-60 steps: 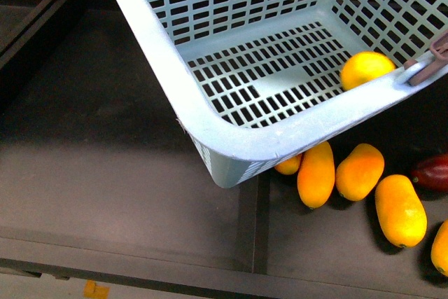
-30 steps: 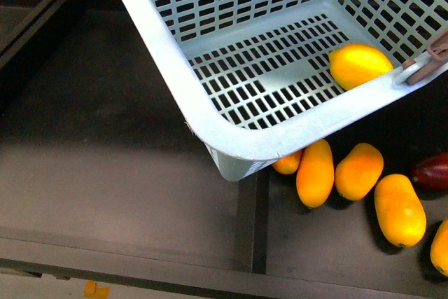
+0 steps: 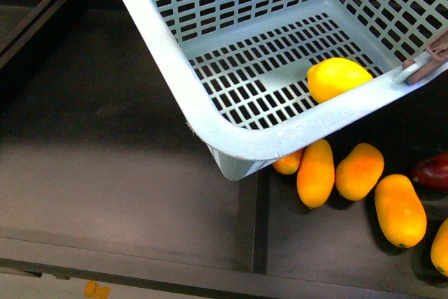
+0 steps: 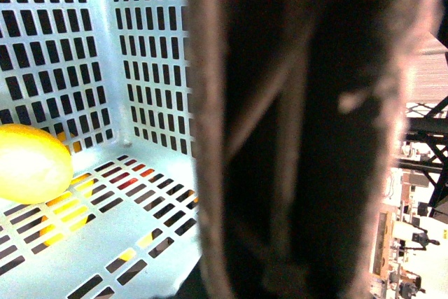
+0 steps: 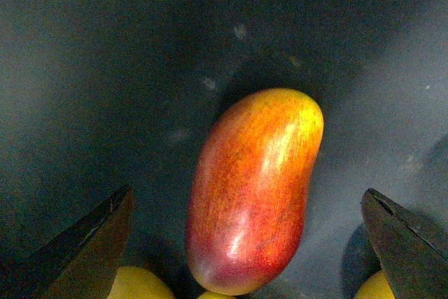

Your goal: Pick lemon and mango into basket

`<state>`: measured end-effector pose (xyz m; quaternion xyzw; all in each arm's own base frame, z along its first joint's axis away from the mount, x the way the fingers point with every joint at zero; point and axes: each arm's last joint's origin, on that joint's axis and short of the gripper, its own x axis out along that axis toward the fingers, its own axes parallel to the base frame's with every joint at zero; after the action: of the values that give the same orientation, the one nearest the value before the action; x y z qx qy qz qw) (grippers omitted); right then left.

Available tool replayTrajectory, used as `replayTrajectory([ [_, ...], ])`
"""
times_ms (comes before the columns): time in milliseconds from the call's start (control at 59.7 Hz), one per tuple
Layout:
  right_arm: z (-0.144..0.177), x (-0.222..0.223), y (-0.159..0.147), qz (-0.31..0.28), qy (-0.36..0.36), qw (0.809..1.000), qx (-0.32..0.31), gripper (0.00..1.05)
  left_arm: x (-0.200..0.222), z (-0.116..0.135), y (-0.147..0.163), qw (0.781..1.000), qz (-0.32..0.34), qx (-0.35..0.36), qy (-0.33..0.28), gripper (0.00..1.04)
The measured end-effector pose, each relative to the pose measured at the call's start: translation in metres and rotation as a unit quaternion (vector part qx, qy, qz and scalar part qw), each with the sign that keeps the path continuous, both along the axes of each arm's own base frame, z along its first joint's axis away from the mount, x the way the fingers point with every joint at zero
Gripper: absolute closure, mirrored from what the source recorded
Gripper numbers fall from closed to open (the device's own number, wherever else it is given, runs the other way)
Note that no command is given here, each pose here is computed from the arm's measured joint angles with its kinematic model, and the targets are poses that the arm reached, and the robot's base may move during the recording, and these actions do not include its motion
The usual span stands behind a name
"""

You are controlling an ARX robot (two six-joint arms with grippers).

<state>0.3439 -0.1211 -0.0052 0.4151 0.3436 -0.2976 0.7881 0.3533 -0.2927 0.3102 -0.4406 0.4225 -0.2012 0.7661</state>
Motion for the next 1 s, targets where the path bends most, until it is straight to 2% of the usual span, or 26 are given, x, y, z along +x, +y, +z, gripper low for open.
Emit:
replayTrajectory([
  [318, -0.032, 0.004, 0.011, -0.019, 0.024, 0.999, 0.035, 0.09, 0.000, 0.000, 0.000, 1.000, 0.000, 0.000, 0.000, 1.01],
  [586, -0.033, 0.028, 0.007, -0.018, 0.010, 0.999, 0.031, 0.09, 0.000, 0.000, 0.000, 1.000, 0.000, 0.000, 0.000, 1.01],
  [720, -0.042, 0.033, 0.010, -0.014, 0.027, 0.999, 0.032, 0.09, 0.000, 0.000, 0.000, 1.000, 0.000, 0.000, 0.000, 1.01],
  [870, -0.047, 0.031, 0.013, -0.012, 0.036, 0.999, 0.033, 0.37, 0.000, 0.000, 0.000, 1.000, 0.000, 0.000, 0.000, 1.01],
  [1004, -0.047, 0.025, 0.011, -0.016, 0.038, 0.999, 0.033, 0.42, 0.000, 0.000, 0.000, 1.000, 0.000, 0.000, 0.000, 1.01],
])
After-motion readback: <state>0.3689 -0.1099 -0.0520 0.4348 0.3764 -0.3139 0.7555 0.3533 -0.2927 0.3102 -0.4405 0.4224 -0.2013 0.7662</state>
